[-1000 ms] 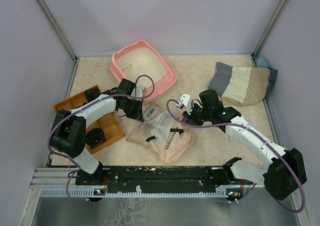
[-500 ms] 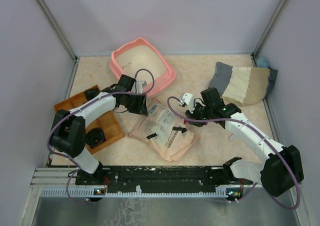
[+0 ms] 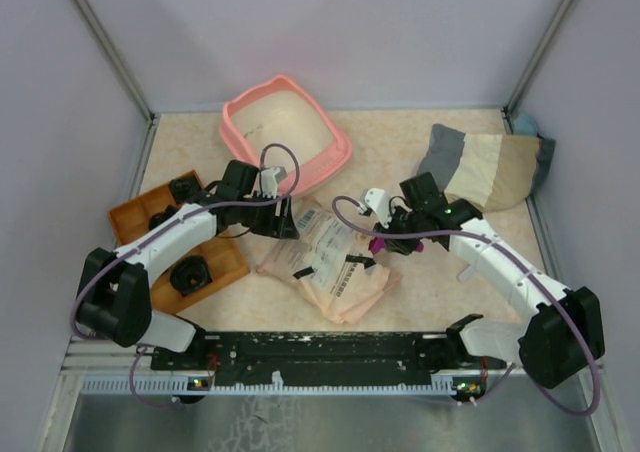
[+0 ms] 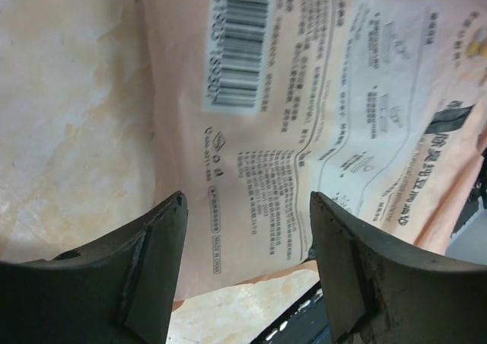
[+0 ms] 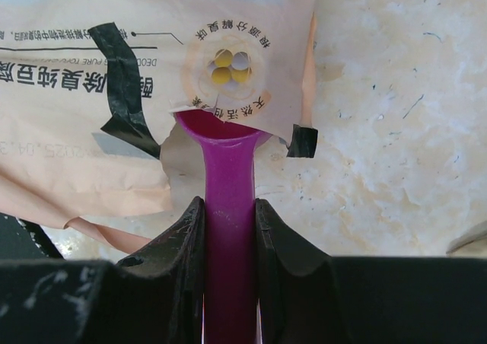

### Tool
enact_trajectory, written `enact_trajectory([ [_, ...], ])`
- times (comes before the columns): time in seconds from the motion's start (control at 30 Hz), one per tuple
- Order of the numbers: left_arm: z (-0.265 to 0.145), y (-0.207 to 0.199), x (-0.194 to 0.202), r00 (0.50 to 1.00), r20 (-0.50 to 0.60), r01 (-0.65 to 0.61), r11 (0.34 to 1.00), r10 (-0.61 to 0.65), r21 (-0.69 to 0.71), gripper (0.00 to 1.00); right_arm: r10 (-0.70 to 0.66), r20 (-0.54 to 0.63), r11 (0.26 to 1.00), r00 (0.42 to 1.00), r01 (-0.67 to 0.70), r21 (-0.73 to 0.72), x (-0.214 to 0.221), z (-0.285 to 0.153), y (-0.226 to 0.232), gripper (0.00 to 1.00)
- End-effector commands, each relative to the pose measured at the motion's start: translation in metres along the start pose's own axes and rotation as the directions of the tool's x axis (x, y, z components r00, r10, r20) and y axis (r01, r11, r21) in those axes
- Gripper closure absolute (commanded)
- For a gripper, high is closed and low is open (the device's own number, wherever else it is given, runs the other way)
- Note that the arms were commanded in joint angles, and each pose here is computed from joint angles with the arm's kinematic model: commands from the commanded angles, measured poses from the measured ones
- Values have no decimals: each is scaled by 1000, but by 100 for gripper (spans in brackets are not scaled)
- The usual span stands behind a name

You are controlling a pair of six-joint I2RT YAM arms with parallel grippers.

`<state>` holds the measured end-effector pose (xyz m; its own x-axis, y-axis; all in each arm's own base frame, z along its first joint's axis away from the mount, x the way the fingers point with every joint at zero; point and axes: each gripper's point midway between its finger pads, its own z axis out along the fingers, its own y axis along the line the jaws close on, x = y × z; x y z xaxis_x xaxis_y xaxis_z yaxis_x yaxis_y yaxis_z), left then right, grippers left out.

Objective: Fill the litter box with clean litter
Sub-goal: 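Scoop the cat litter from the cat litter bag.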

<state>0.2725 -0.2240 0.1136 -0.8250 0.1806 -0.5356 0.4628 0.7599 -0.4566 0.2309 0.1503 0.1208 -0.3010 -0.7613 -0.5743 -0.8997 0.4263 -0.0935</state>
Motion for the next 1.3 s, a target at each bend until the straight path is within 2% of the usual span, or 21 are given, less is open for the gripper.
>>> enact_trajectory([
  [0.0,-3,15,7,999,29,27,996,-25,-80,29,-11,-64,999,998,14,45,6,-5,-12,100],
  [0.23,-9,-3,7,999,32,20,1000,-20,4,29,-28,-51,999,998,30,34,-6,14,-12,100],
  [0.33,-11,1,7,998,44,44,999,-43,-25,29,-32,-5,998,999,32,63,-19,26,-19,100],
  [0.57,-16,-5,9,997,56,60,998,-59,-4,30,-32,122,999,992,30,20,-50,45,-15,100],
  [0.73,-25,-12,5,996,77,37,999,-37,13,33,-23,150,1000,988,21,18,-49,45,-10,100],
  [0.93,-34,-30,3,990,140,-47,994,33,97,34,-13,175,999,985,5,47,-44,34,-6,100],
  [1.13,-36,-51,4,983,157,-116,987,97,115,36,41,205,995,978,-58,79,-34,15,-3,100],
  [1.27,-32,-79,6,960,204,-216,971,193,98,37,67,214,990,974,-91,104,-28,6,-3,100],
])
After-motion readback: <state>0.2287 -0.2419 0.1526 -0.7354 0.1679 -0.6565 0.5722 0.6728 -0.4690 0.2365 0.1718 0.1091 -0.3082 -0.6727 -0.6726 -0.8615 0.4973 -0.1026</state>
